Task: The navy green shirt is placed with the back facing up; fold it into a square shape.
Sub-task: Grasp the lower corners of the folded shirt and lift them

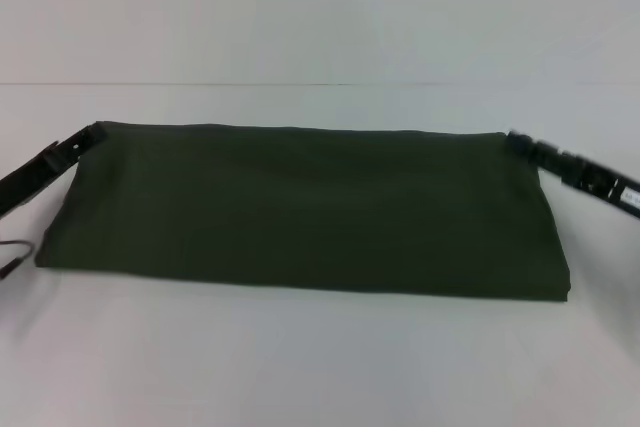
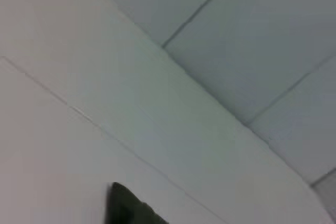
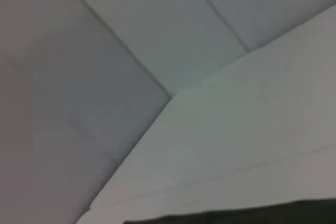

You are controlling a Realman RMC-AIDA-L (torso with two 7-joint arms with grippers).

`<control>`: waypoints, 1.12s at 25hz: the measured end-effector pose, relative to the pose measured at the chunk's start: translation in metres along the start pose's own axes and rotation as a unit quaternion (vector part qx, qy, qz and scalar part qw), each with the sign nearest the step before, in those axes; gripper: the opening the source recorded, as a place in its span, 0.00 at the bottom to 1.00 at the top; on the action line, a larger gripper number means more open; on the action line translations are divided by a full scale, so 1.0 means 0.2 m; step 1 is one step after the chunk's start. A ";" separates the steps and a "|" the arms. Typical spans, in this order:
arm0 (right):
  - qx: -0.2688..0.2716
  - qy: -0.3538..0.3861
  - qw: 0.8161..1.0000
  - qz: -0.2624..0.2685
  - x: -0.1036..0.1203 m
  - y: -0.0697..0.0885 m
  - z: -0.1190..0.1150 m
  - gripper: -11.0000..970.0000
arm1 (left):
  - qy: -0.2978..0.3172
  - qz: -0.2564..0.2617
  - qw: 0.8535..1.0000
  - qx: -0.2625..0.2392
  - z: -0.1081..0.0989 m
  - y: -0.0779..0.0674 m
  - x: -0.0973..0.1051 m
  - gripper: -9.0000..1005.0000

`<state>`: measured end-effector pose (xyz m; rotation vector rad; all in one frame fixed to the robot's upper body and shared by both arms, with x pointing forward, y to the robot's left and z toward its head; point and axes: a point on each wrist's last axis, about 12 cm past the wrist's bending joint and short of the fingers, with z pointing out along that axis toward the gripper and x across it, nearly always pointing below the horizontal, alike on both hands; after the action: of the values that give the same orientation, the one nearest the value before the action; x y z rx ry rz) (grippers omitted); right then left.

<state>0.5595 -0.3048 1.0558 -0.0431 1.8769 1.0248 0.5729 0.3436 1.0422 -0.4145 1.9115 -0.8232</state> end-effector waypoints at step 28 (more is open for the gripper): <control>-0.097 0.154 0.980 -0.079 0.22 0.13 0.01 0.92 | 0.120 0.054 0.990 -0.043 -0.29 0.16 -0.09 0.84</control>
<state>0.5267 -0.2701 1.0377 -0.4825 2.0032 1.1376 0.5316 0.3972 1.0488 -0.2707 2.1781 -0.7474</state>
